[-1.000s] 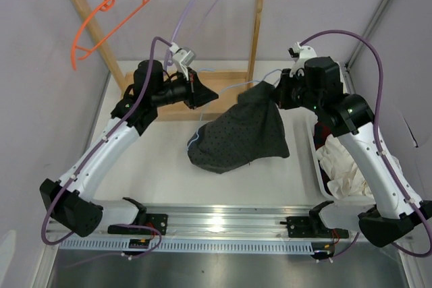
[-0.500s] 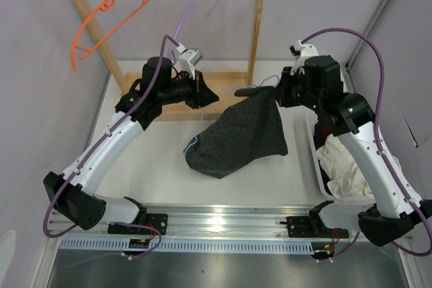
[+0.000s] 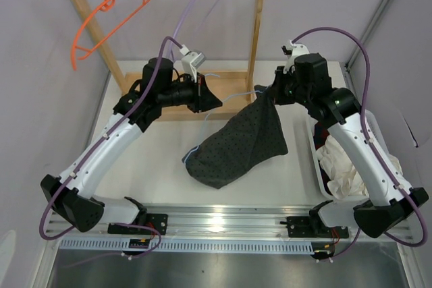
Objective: Place the skirt on the hanger
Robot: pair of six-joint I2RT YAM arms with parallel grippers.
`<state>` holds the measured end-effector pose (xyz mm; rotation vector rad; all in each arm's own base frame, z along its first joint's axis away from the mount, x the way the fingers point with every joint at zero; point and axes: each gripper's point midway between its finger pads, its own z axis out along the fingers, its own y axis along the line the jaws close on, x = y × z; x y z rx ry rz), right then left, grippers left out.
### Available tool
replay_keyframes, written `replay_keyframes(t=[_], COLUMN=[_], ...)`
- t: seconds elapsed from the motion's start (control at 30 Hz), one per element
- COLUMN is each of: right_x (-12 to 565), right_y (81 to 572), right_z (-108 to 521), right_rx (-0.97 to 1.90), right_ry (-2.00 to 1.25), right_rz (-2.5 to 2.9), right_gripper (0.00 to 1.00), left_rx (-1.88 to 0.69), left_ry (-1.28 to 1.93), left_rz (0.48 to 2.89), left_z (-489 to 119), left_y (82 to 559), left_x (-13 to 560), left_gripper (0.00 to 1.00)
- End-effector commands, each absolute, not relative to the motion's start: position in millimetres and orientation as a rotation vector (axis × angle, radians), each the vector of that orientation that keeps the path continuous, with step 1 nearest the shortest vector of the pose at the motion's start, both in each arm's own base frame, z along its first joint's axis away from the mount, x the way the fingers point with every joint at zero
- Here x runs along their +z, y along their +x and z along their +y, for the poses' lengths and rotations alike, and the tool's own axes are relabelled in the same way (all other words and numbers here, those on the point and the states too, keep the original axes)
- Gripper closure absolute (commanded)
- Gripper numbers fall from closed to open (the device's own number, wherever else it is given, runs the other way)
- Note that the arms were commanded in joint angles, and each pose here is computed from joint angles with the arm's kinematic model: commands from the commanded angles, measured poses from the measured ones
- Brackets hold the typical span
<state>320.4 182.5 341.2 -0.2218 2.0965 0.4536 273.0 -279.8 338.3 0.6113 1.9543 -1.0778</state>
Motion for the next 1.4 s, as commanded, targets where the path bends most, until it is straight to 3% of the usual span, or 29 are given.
replay_keyframes(t=[0.0,0.3,0.73,1.17,1.3,1.37], right_x=[348,340,373,348,337,344], right_y=[335,355,327,346,353,352], right_z=[178,128,176,147,138,144], right_rx=[0.412,0.255,0.513,0.343,0.328,0.362], right_ry=[-0.18,-0.01,-0.127,-0.044,-0.007,-0.012], right_rz=[2.047,2.059,1.952,2.043,2.062,2.034], right_gripper=[1.0,1.0,0.99,0.99,0.95,0.85], left_rx=[-1.166,-1.203,-1.16,-1.207,-1.232,-1.213], left_ry=[0.654,0.676,0.69,0.759,0.796,0.796], left_rz=[1.864,1.838,1.947,1.891,1.898,1.911], left_z=[-288,-275,-285,-299,-296,-295], left_y=[248,218,222,201,191,192], left_x=[372,399,374,406,411,408], left_gripper=[1.0,1.0,1.0,1.0,1.0,1.0])
